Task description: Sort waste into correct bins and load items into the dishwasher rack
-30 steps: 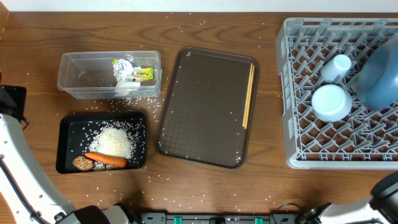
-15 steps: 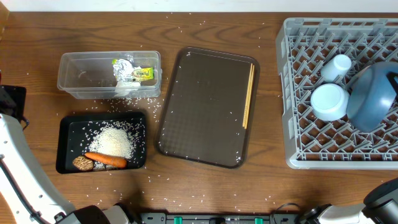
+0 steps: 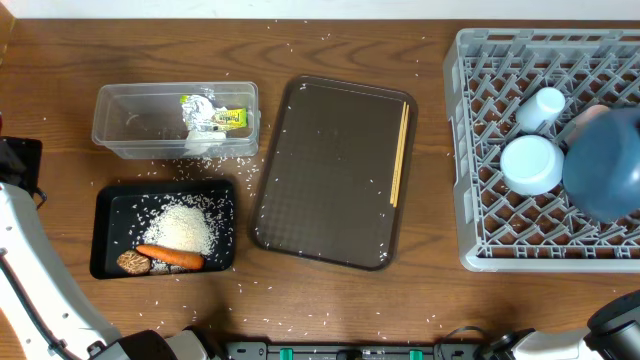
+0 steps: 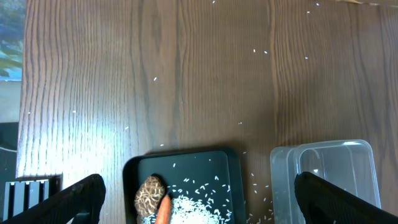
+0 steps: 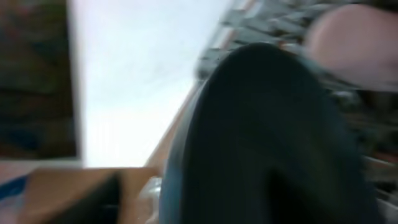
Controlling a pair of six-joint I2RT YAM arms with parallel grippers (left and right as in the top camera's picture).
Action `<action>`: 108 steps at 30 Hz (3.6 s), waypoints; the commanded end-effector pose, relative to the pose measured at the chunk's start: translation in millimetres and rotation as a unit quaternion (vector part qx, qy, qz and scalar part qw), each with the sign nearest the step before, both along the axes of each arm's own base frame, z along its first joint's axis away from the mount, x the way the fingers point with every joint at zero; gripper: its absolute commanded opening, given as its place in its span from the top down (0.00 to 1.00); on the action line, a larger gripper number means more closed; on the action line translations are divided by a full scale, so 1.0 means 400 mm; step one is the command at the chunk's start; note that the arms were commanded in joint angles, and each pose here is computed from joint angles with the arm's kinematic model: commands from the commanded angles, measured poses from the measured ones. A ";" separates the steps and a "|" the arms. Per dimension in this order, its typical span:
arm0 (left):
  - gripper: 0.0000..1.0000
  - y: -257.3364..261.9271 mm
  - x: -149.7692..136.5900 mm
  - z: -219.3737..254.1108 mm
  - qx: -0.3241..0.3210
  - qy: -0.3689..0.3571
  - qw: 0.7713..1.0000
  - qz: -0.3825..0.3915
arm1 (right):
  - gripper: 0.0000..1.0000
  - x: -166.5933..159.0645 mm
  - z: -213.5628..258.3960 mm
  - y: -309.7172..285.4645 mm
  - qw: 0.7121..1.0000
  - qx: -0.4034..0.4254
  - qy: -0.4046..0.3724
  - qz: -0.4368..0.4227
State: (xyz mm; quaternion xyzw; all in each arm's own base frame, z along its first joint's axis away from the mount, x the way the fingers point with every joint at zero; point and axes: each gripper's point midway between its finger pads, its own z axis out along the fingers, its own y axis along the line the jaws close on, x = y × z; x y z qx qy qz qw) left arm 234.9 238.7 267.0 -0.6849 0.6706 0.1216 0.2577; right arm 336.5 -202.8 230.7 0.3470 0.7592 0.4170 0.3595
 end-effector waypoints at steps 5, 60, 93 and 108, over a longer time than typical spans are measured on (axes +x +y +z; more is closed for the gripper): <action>0.02 0.002 -0.001 0.002 -0.001 0.000 1.000 0.001 | 0.01 -0.040 0.043 -0.111 0.986 -0.097 0.082 -0.106; 0.02 0.002 -0.001 0.002 -0.001 0.000 1.000 0.001 | 0.36 0.316 -0.434 1.000 0.823 -0.423 0.286 0.249; 0.02 0.002 -0.001 0.002 -0.001 0.000 1.000 0.001 | 0.38 0.258 -0.548 0.900 0.786 -0.422 0.394 0.221; 0.02 0.002 -0.001 0.002 -0.001 0.000 1.000 0.001 | 0.39 0.252 -0.551 0.933 0.782 -0.431 0.382 0.238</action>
